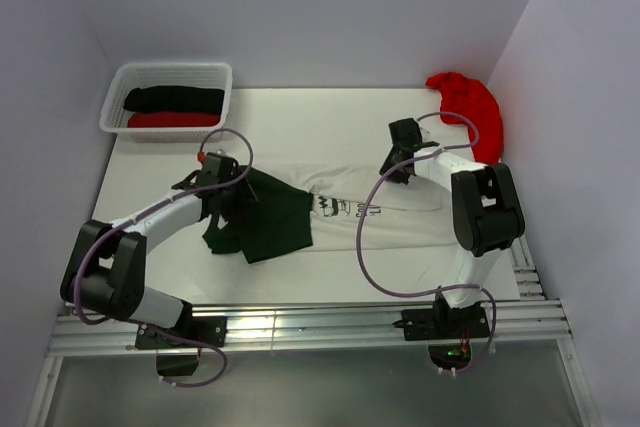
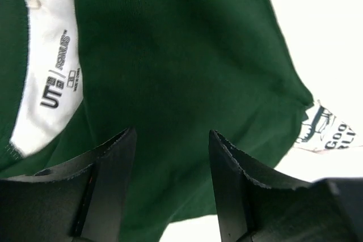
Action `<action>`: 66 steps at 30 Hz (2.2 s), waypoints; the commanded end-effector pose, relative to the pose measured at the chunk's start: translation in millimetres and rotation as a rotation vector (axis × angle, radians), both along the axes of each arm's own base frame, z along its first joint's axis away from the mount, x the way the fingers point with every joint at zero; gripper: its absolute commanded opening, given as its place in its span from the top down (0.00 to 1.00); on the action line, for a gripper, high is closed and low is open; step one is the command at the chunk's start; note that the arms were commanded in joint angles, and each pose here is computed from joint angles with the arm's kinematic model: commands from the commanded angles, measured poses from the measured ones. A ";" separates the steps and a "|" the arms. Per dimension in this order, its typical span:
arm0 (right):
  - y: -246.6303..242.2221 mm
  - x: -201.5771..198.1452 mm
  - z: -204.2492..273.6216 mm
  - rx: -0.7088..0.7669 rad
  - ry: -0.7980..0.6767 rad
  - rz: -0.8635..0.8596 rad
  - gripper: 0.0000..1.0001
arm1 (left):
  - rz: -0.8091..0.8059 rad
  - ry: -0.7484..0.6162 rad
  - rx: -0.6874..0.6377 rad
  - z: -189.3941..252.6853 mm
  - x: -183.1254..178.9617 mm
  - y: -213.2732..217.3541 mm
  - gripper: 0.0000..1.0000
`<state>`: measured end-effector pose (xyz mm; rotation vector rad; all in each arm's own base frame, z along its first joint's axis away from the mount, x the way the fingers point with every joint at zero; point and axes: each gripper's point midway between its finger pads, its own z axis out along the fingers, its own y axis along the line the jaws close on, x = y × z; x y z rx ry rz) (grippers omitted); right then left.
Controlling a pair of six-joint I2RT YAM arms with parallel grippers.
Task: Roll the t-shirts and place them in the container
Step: Fold the tshirt
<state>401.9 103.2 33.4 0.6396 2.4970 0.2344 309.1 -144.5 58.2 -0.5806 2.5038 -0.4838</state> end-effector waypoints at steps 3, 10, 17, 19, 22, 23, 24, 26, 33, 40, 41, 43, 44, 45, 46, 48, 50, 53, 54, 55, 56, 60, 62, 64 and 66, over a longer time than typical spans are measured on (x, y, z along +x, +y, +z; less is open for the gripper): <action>-43.5 -12.4 -10.9 -0.116 0.092 -0.168 1.00 | 0.017 0.013 -0.006 -18.7 9.4 -9.8 0.41; -53.0 -58.7 -21.6 -0.153 0.175 -0.170 1.00 | 0.004 0.069 0.168 -47.2 36.3 -0.2 0.42; -38.4 -117.1 -31.8 -0.266 0.308 -0.063 1.00 | -0.056 0.186 0.386 -82.0 66.5 4.6 0.42; -34.6 -134.9 -34.0 -0.315 0.355 -0.043 1.00 | -0.079 0.169 0.407 -75.5 81.5 -2.3 0.43; -15.4 -164.5 -39.3 -0.328 0.404 0.035 1.00 | -0.119 0.145 0.458 -72.3 104.9 -16.3 0.43; -7.4 -181.1 -44.1 -0.337 0.423 0.083 1.00 | -0.143 0.136 0.472 -70.9 109.3 -26.0 0.43; -1.1 -189.4 -45.4 -0.326 0.427 0.096 1.00 | -0.155 0.107 0.489 -68.1 128.4 -36.4 0.43; 24.7 -212.3 -46.9 -0.284 0.425 0.177 1.00 | -0.203 0.128 0.513 -82.8 135.1 -52.2 0.43; 133.7 -274.8 -31.7 -0.136 0.426 0.450 1.00 | -0.327 -0.035 0.416 -57.3 190.4 -145.7 0.43; 203.5 -265.0 36.9 0.004 0.228 0.622 0.97 | -0.382 -0.193 0.365 -8.7 209.3 -190.3 0.40; 201.0 -259.7 46.2 0.004 0.184 0.629 0.82 | -0.366 -0.224 0.368 12.8 209.8 -183.7 0.39; 191.0 -251.5 72.4 0.044 0.091 0.617 0.62 | -0.348 -0.293 0.346 44.3 215.5 -178.3 0.37; 182.8 -240.2 79.8 0.059 0.061 0.600 0.53 | -0.333 -0.329 0.318 73.3 214.2 -167.7 0.35; 178.8 -232.6 97.4 0.108 0.004 0.589 0.52 | -0.320 -0.359 0.298 90.6 216.0 -163.0 0.34; 170.6 -228.1 97.6 0.123 0.000 0.574 0.51 | -0.297 -0.374 0.288 105.7 218.5 -150.7 0.33; 149.9 -199.0 109.8 0.146 -0.068 0.506 0.51 | -0.279 -0.421 0.260 146.2 211.3 -138.6 0.31; 127.3 -173.4 110.8 0.129 -0.098 0.451 0.51 | -0.261 -0.435 0.258 171.9 198.6 -123.1 0.29; 114.2 -144.4 111.6 0.125 -0.139 0.415 0.52 | -0.252 -0.417 0.239 178.6 172.3 -106.7 0.28; 104.8 -125.0 109.2 0.129 -0.154 0.366 0.52 | -0.259 -0.404 0.222 175.9 164.1 -104.6 0.28; 100.7 -115.7 105.3 0.133 -0.155 0.347 0.52 | -0.242 -0.407 0.207 181.9 157.2 -95.0 0.28; 101.9 -109.4 94.3 0.161 -0.120 0.351 0.52 | -0.232 -0.347 0.204 154.7 147.6 -86.7 0.28; 82.3 -59.4 70.8 0.176 -0.108 0.269 0.51 | -0.210 -0.250 0.153 102.6 129.1 -65.6 0.29; 74.1 -39.6 52.7 0.165 -0.068 0.234 0.51 | -0.221 -0.216 0.105 78.2 121.6 -66.1 0.30; 72.4 -23.6 48.9 0.176 -0.067 0.224 0.51 | -0.247 -0.175 0.075 56.4 111.9 -70.4 0.30; 77.4 -18.5 30.9 0.192 -0.025 0.230 0.51 | -0.251 -0.162 0.047 47.8 110.3 -75.1 0.30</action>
